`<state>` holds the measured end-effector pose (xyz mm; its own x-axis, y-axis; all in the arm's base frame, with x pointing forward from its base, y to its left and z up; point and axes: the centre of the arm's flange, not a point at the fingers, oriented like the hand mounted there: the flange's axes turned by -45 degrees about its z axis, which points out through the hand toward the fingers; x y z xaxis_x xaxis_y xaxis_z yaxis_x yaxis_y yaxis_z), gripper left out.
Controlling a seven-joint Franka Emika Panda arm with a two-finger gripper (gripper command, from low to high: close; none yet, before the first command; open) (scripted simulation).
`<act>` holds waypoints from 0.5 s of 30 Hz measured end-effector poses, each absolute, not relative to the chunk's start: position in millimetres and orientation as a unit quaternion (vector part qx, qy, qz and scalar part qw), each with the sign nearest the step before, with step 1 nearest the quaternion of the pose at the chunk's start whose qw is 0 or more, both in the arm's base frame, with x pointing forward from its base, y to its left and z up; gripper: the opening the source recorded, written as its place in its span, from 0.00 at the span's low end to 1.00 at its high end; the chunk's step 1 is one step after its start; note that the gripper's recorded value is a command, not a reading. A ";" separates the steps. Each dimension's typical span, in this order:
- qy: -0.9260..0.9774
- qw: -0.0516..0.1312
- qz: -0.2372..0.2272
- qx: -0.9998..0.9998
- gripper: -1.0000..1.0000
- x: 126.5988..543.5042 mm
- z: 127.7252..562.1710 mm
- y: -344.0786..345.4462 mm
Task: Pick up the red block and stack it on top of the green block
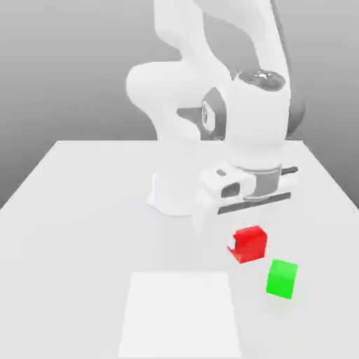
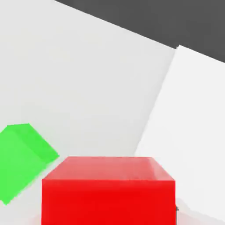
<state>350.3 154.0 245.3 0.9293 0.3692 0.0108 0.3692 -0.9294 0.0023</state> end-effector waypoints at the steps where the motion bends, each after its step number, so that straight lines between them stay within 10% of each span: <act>1: 0.187 0.000 0.005 0.982 0.00 346.8 245.8 165.4; 15: 0.180 0.004 0.005 0.984 0.00 337.2 208.9 206.9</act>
<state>337.2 206.9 208.9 0.9348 0.3550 0.0078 0.3549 -0.9348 0.0103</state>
